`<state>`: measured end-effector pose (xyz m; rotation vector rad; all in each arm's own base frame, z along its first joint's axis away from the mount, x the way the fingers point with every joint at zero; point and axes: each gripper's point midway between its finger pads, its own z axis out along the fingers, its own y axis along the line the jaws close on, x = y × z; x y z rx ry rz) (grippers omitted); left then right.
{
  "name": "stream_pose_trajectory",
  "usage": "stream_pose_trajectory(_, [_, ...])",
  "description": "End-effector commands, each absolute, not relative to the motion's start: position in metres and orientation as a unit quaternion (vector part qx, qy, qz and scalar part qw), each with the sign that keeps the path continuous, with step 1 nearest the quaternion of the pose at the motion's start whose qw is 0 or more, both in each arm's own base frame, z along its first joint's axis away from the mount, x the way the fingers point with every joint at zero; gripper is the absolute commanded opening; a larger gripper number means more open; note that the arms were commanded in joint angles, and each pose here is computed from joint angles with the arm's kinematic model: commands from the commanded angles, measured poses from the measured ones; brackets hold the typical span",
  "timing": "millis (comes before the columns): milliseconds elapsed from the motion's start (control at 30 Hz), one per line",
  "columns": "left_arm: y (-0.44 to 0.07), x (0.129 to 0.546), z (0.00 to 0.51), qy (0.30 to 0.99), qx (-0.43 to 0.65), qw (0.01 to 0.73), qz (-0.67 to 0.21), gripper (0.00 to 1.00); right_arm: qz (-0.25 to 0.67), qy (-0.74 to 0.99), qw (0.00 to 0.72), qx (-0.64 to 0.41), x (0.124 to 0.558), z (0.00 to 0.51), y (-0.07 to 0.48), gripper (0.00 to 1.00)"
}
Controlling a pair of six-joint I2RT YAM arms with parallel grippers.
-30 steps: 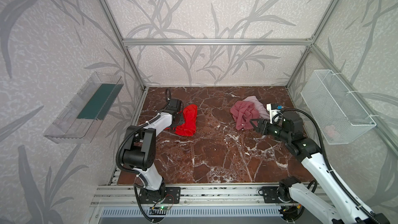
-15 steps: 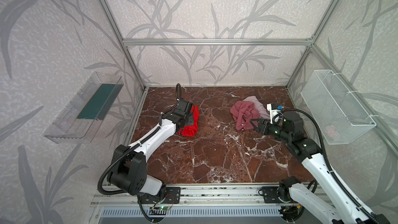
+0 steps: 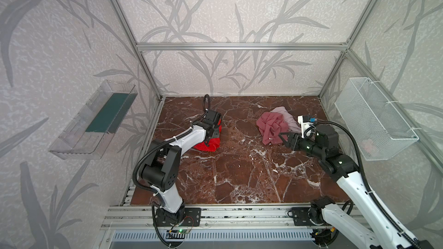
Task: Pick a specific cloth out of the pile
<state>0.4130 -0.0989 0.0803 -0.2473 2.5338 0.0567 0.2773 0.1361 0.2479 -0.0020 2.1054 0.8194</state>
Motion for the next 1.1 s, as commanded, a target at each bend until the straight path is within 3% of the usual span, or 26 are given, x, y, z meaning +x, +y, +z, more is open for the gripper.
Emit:
stream_pose_trajectory(0, [-0.073,0.432,0.082,0.94,-0.139,0.311,0.007,0.54,0.314,0.846,0.43,0.004,0.281,0.245,0.132,0.59])
stream_pose_trajectory(400, [0.005,0.458,0.091,0.926,-0.204,0.316,0.018,0.54,0.311,0.854,0.416,0.015,0.293,0.233,0.134,0.59])
stream_pose_trajectory(767, [-0.022,0.422,0.184,0.9,-0.165,0.401,-0.048,0.6,0.278,0.847,0.453,0.0,0.302,0.251,0.117,0.59])
stream_pose_trajectory(867, [-0.033,0.404,0.205,0.889,-0.139,0.433,-0.057,0.7,0.238,0.845,0.478,-0.003,0.308,0.251,0.099,0.6])
stream_pose_trajectory(933, [-0.03,0.393,0.206,0.881,-0.136,0.452,-0.042,0.94,0.19,0.848,0.495,-0.006,0.315,0.244,0.084,0.61])
stream_pose_trajectory(1067, [-0.018,0.38,0.19,0.868,-0.126,0.481,-0.011,0.98,0.063,0.84,0.54,0.0,0.333,0.213,0.045,0.63])
